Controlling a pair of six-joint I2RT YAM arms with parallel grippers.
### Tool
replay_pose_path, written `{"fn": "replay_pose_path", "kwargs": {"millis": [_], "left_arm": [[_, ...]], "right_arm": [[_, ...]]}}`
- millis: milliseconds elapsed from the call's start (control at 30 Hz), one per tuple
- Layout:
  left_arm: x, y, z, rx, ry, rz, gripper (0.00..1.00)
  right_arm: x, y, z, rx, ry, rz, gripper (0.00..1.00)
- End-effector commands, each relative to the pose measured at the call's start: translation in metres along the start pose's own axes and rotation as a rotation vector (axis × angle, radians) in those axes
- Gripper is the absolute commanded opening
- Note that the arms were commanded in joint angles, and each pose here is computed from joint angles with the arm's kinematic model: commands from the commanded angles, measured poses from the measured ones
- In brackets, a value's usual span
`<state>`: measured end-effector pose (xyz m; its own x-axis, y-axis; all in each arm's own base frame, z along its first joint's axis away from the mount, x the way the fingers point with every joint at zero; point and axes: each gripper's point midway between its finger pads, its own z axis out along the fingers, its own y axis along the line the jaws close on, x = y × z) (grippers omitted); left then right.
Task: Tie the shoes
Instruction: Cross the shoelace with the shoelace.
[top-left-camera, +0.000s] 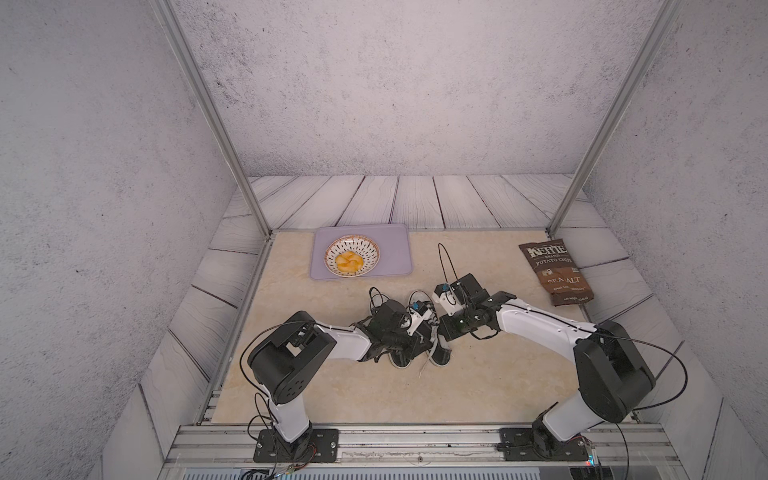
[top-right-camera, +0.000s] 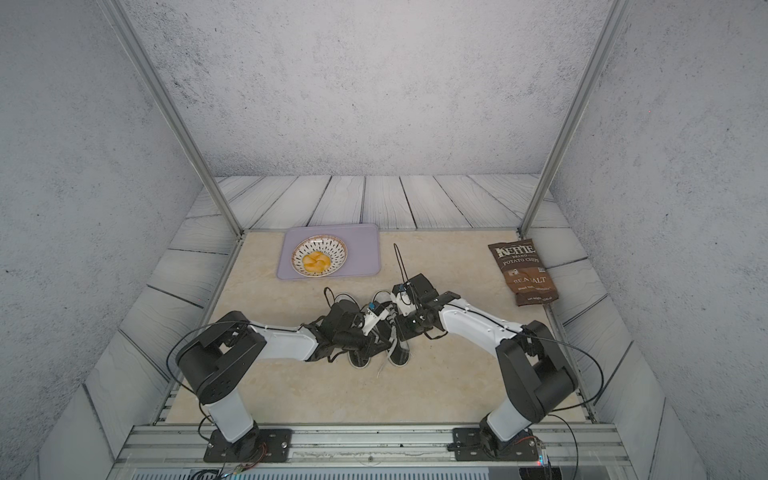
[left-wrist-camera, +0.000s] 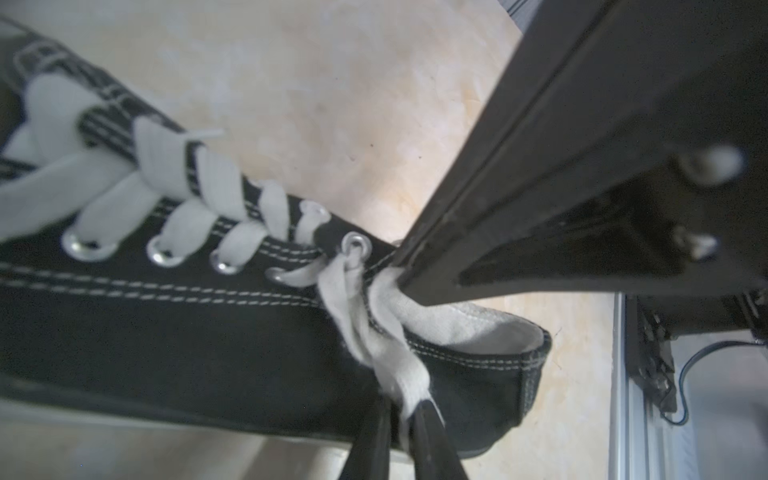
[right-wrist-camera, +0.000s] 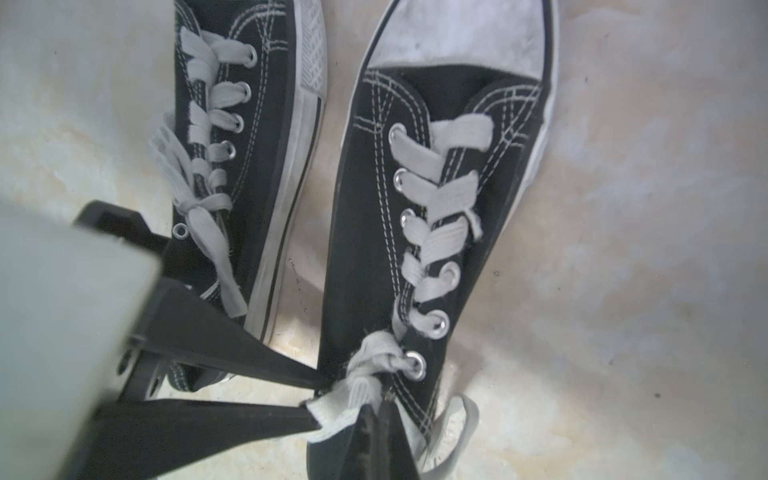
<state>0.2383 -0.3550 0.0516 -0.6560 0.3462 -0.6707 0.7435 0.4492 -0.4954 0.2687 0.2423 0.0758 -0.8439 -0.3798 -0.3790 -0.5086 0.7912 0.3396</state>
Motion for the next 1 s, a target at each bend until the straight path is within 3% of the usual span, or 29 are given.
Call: {"fn": "replay_pose_path", "kwargs": {"millis": [0, 100, 200, 433, 567, 767, 967], "left_arm": [[-0.006, 0.003, -0.010, -0.053, -0.039, -0.001, 0.32], [-0.016, 0.000, -0.022, -0.070, -0.077, -0.003, 0.51], [-0.029, -0.005, -0.034, -0.086, -0.115, -0.009, 0.62], [-0.052, 0.008, -0.048, -0.150, -0.159, -0.100, 0.69], [-0.062, 0.021, -0.046, -0.143, -0.145, -0.179, 0.63], [-0.053, 0.027, -0.021, -0.031, -0.053, -0.235, 0.40], [-0.042, 0.024, 0.001, 0.076, 0.004, -0.256, 0.36]], "right_arm": [[0.005, -0.003, 0.008, 0.011, 0.021, 0.007, 0.01], [0.006, -0.005, 0.009, 0.018, 0.024, 0.007, 0.01], [0.007, -0.006, 0.009, 0.021, 0.024, 0.010, 0.01], [0.007, -0.006, 0.008, 0.025, 0.021, 0.009, 0.01], [0.009, -0.007, 0.009, 0.027, 0.024, 0.010, 0.01], [0.010, -0.008, 0.009, 0.032, 0.025, 0.011, 0.01], [0.010, -0.008, 0.010, 0.031, 0.027, 0.011, 0.01]]}}
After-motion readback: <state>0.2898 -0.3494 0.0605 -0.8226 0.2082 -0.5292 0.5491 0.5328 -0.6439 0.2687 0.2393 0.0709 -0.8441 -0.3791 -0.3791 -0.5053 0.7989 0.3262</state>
